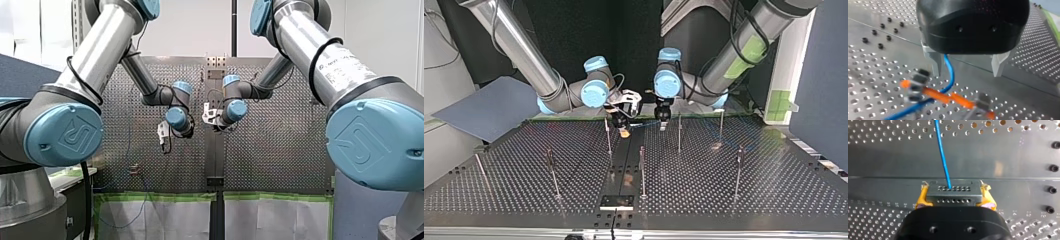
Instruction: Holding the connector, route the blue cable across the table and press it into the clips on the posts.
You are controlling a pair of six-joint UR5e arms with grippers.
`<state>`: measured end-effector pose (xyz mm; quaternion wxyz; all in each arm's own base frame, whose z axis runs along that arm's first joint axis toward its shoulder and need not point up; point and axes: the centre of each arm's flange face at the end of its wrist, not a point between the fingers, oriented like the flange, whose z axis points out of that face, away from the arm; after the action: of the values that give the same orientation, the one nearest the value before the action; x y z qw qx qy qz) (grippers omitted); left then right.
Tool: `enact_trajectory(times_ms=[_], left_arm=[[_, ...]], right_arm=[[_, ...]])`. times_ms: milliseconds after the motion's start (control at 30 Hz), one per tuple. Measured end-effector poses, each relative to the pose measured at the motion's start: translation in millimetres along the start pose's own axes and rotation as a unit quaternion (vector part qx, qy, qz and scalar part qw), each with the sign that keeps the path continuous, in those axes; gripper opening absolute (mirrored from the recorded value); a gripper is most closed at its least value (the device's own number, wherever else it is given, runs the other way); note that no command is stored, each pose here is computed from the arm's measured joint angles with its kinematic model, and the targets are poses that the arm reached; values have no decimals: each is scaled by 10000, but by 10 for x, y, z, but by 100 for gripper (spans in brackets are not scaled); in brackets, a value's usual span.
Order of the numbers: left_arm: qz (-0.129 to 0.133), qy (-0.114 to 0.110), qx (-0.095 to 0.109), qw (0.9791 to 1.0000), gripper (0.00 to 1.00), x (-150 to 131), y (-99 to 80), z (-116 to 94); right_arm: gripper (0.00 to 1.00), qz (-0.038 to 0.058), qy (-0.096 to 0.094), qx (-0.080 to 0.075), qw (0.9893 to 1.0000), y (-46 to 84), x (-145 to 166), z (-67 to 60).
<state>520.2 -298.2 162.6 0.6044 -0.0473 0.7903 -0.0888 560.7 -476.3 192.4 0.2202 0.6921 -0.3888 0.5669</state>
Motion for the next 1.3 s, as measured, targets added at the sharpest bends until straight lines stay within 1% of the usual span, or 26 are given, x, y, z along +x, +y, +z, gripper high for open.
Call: enact_trajectory(times_ms=[33, 67, 100, 167, 200, 233, 267, 300, 333, 367, 500, 533, 567, 733, 933, 967, 1100, 1200, 1300], left_arm=[[2, 5, 4, 10000, 100, 10, -2, 2], [3, 7, 9, 10000, 83, 17, -5, 4], [2, 5, 16, 10000, 83, 22, -8, 5], [-2, -7, 25, 10000, 62, 24, -12, 9], [-5, -17, 32, 10000, 62, 23, -16, 11], [-7, -22, 37, 10000, 47, 22, -18, 12], [-9, -27, 39, 10000, 38, 21, -19, 13], [-10, -32, 39, 10000, 38, 20, -20, 13], [-12, -34, 38, 10000, 25, 20, -20, 13], [-16, -36, 38, 10000, 21, 20, -20, 14], [-55, -35, 45, 10000, 21, 22, -23, 13], [-61, -35, 46, 10000, 16, 22, -24, 13], [-65, -35, 47, 10000, 3, 23, -24, 13], [-136, -47, 56, 9999, 3, -61, -37, -24], [-299, -200, 91, 9993, 3, -329, -74, -124], [-310, -215, 94, 9992, 0, -369, -81, -144], [-356, -330, 142, 9987, 0, -574, -126, -246], [-393, -424, 169, 9982, 0, -710, -144, -305], [-404, -472, 184, 9979, 0, -827, -160, -375]], right_arm=[[0, 2, 0, -1, 10000, 1, 0, 0], [0, 4, 0, -2, 10000, 3, 0, 0], [0, 5, 0, -3, 10000, 4, 0, 0], [0, 11, 3, -5, 10000, 10, 2, 2], [0, 13, 4, -6, 10000, 12, 3, 3], [0, 14, 4, -6, 10000, 15, 4, 3], [0, 17, 4, -4, 10000, 17, 4, 4], [0, 17, 4, 4, 10000, 16, 4, 4], [0, 17, 2, 16, 10000, 14, 3, 4], [0, 18, -1, 36, 10000, 11, 3, 4], [0, 19, -8, 94, 10000, 2, 3, 5], [0, 19, -6, 103, 9999, -1, 4, 6], [0, 19, -5, 111, 9999, -3, 8, 7], [0, 14, 23, 125, 9999, -6, 67, 4], [0, 18, 157, 131, 9998, -16, 306, -81], [0, 22, 178, 130, 9998, -18, 365, -109], [0, 56, 209, 124, 9997, -28, 576, -227], [0, 67, 222, 125, 9997, -45, 720, -320], [0, 75, 255, 126, 9996, -60, 874, -419]])
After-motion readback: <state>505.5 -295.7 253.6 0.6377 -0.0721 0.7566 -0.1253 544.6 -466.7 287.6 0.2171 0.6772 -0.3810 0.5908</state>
